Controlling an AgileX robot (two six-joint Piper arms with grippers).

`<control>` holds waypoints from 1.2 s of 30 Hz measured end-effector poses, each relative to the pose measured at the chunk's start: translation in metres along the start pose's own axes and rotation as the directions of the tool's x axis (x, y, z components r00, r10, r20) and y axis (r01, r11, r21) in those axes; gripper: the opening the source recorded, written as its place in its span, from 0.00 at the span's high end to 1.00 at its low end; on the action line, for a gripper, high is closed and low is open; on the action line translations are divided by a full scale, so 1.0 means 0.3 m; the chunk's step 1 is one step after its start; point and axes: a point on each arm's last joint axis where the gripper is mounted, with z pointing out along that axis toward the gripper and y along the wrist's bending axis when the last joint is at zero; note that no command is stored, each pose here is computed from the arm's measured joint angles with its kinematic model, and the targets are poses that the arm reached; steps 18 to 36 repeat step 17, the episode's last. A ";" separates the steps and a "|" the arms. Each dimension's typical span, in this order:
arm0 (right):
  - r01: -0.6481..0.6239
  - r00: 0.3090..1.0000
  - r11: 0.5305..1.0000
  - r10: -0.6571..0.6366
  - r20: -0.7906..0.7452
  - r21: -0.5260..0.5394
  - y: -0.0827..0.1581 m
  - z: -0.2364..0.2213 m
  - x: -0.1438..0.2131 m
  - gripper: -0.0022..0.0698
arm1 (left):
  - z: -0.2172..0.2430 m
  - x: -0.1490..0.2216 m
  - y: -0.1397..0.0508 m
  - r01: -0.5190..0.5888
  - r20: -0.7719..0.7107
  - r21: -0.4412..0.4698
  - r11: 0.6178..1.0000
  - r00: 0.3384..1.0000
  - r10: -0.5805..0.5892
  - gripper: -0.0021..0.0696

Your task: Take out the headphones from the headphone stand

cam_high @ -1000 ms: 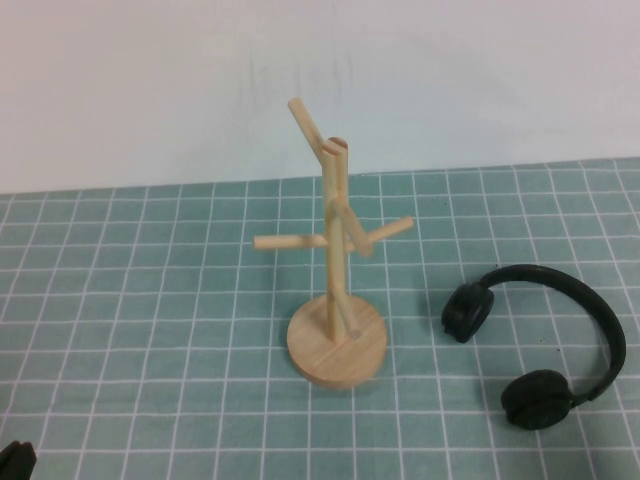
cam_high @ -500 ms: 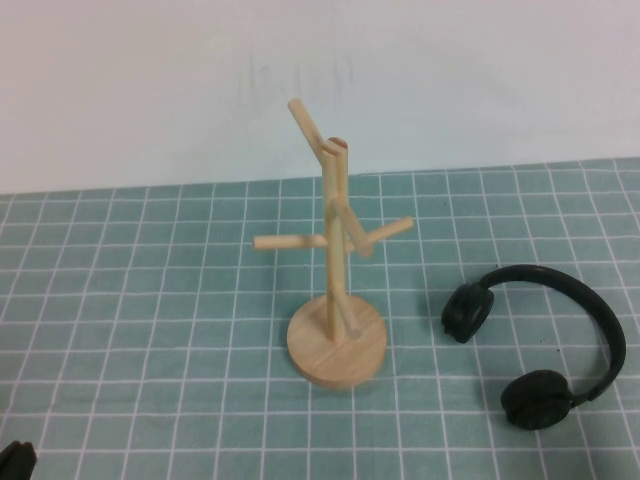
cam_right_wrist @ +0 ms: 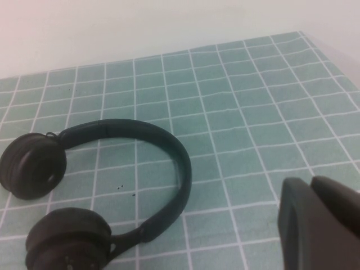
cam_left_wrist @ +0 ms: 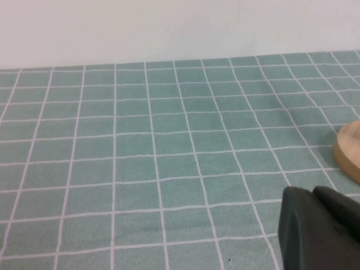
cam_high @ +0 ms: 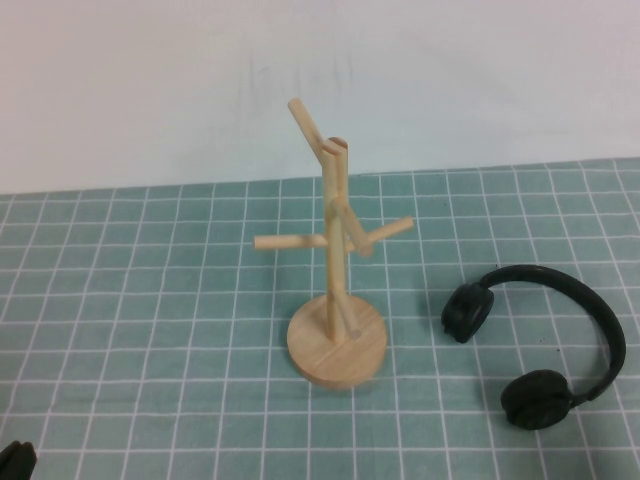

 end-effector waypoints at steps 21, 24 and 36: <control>0.052 0.999 0.999 -0.052 0.001 0.015 -0.005 0.000 -0.001 0.98 | 0.000 0.000 0.000 0.000 0.000 0.000 1.000 1.000 0.000 0.98; 0.052 0.999 0.999 -0.052 0.001 0.015 -0.005 0.000 -0.001 0.98 | 0.000 0.000 0.000 0.000 0.000 0.000 1.000 1.000 0.000 0.98; 0.052 0.999 0.999 -0.052 0.001 0.015 -0.005 0.000 -0.001 0.98 | 0.000 0.000 0.000 0.000 0.000 0.000 1.000 1.000 0.000 0.98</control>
